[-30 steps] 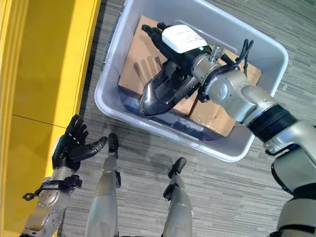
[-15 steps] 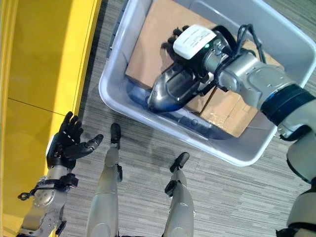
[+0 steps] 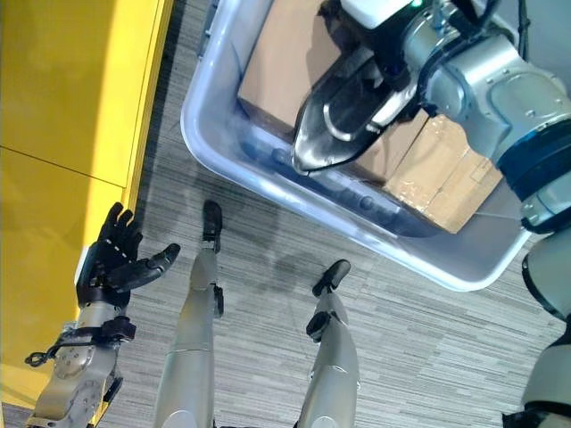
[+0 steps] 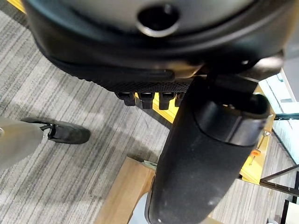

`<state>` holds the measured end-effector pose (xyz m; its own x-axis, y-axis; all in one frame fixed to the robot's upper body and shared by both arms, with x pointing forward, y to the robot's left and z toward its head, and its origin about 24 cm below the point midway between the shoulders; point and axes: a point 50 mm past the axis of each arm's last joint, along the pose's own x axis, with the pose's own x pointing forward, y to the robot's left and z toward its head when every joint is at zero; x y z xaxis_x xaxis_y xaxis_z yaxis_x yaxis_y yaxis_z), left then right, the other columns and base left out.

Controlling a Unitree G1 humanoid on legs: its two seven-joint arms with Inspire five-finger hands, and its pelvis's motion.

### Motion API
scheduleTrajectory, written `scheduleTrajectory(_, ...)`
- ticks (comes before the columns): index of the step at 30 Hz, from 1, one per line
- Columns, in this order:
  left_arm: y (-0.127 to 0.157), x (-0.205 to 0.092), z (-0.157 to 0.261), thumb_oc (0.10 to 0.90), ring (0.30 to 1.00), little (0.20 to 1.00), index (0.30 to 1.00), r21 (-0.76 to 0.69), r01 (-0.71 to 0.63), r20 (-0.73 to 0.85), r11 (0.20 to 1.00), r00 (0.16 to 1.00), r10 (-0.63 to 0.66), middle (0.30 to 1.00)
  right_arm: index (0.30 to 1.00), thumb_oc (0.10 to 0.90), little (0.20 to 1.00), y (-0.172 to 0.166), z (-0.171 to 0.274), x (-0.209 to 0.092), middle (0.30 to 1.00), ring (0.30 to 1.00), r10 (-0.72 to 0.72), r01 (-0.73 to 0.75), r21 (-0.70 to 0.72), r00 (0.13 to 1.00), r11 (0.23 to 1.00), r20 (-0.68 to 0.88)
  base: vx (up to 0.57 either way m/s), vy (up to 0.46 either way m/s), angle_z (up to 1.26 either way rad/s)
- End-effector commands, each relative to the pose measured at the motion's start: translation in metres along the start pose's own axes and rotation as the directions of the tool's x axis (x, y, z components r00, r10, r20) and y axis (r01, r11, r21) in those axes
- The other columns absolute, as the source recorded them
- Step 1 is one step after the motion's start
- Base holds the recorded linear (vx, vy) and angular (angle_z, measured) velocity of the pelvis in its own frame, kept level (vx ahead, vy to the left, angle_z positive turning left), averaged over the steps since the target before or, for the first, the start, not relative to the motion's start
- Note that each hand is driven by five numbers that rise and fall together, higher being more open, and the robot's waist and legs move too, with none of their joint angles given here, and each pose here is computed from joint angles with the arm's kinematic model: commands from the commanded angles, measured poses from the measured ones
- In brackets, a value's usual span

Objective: Move parts from the plastic box to the shelf.

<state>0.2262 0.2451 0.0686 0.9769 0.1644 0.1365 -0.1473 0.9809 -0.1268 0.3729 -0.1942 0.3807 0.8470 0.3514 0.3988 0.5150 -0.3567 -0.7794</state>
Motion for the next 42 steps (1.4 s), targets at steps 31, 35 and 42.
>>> scheduleTrajectory(31,-0.008,0.013,0.026,0.900,1.000,1.000,1.000,-0.047,0.022,0.152,0.999,0.988,-0.015,1.000,0.300,0.400,0.300,0.058,-0.036,-0.034,0.300,0.300,0.047,0.107,0.469,0.951,0.876,-0.305,-0.02,0.001,0.00)
scheduleTrajectory(35,-0.007,0.014,0.026,0.900,1.000,1.000,1.000,-0.051,0.024,0.146,0.998,0.989,-0.016,1.000,0.300,0.400,0.300,0.058,-0.037,-0.039,0.300,0.300,0.010,0.232,0.631,0.935,0.740,-0.356,0.00,0.000,0.00)
scheduleTrajectory(42,-0.001,0.015,0.022,0.900,1.000,1.000,1.000,-0.055,0.025,0.108,0.998,0.994,-0.019,1.000,0.300,0.400,0.300,0.047,-0.041,-0.050,0.300,0.300,-0.089,0.447,0.814,0.890,0.371,-0.447,0.00,-0.010,-0.11)
